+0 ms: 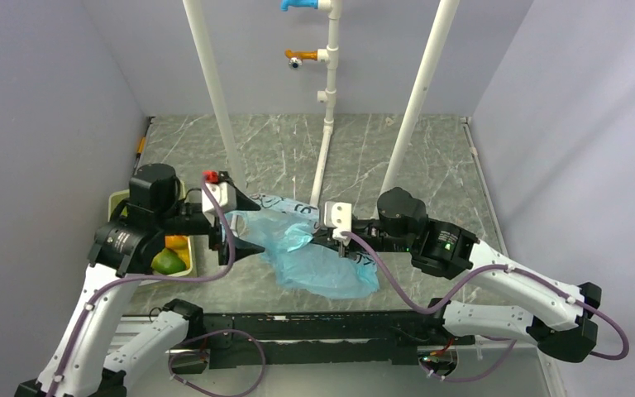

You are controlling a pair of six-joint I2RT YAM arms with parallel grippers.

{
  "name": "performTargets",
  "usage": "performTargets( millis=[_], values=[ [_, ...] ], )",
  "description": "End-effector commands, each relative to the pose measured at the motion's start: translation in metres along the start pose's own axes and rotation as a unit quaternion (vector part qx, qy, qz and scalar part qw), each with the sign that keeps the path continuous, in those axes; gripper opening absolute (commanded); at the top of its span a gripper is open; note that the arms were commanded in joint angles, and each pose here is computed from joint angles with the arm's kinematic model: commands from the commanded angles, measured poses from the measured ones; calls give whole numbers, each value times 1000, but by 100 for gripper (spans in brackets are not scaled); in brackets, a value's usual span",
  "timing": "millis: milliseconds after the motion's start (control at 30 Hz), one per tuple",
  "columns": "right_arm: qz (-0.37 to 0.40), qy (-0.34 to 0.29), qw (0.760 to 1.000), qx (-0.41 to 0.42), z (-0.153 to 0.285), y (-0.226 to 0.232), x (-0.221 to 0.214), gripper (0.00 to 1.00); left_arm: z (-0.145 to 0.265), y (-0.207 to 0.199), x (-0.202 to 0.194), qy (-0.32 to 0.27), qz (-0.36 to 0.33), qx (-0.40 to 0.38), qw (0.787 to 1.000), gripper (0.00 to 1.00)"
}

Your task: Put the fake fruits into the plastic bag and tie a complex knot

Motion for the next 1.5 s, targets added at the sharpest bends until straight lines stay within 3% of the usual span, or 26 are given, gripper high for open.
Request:
performTargets(
  millis=[0, 67, 100, 133, 233, 333, 633, 700, 733, 767, 800, 867, 900, 1000, 1100, 1300, 1467],
  values=[
    [7, -54, 998, 21, 6, 0, 25, 0, -15, 19, -15, 58, -86, 33, 994, 99],
    [15, -69, 997, 17, 11, -3, 36, 0, -19, 29, -33, 97, -83, 51, 991, 99],
    [17, -73, 997, 10, 14, -6, 42, 0, -19, 33, -45, 122, -86, 60, 987, 96],
    [19, -75, 997, 2, 18, -9, 47, 0, -19, 36, -57, 146, -75, 70, 984, 87],
    [22, -78, 996, -39, 36, -23, 60, 0, -12, 32, -99, 205, -41, 72, 975, 48],
    [18, -82, 994, -73, 54, -34, 69, 0, -2, 26, -127, 194, -18, 88, 977, 1],
    [-16, -54, 989, -139, 87, -47, 64, 0, 28, 29, -159, 190, -9, 133, 973, 0],
    [-21, -51, 991, -122, 86, -42, 59, 0, 30, 27, -153, 179, -3, 120, 976, 0],
    [-27, -53, 994, -97, 83, -36, 58, 0, 31, 26, -130, 154, -11, 116, 981, 0],
    [-38, -51, 995, -75, 79, -32, 56, 0, 29, 23, -114, 126, -5, 105, 986, 4],
    [-53, -49, 996, -59, 74, -30, 54, 0, 31, 21, -80, 85, -25, 103, 991, 30],
    [-72, -50, 996, -30, 64, -26, 51, 0, 32, 15, -35, 23, -54, 91, 994, 93],
    [-77, -52, 995, -19, 59, -26, 50, 0, 33, 14, -17, -1, -76, 90, 993, 99],
    [-96, -56, 994, 6, 44, -27, 46, 0, 26, 4, 12, -32, -151, 71, 986, 99],
    [-127, -52, 990, 31, 23, -30, 40, 0, 11, -1, 23, -28, -210, 61, 975, 99],
    [-178, -44, 978, 97, -12, -32, 34, 0, -16, 0, 40, -36, -282, 60, 957, 99],
    [-190, -35, 971, 142, -28, -30, 25, 0, -35, -6, 35, 0, -318, 28, 948, 99]
  ],
)
Point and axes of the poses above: each gripper's point midway between its finger pads, its own z axis back along the fingers, its own y axis along the line the jaws close on, x = y × z, the point moved 7 cm from there along z, back along the fingers, and after that the axes turned 6 degrees about z, right-handed, at the moved point
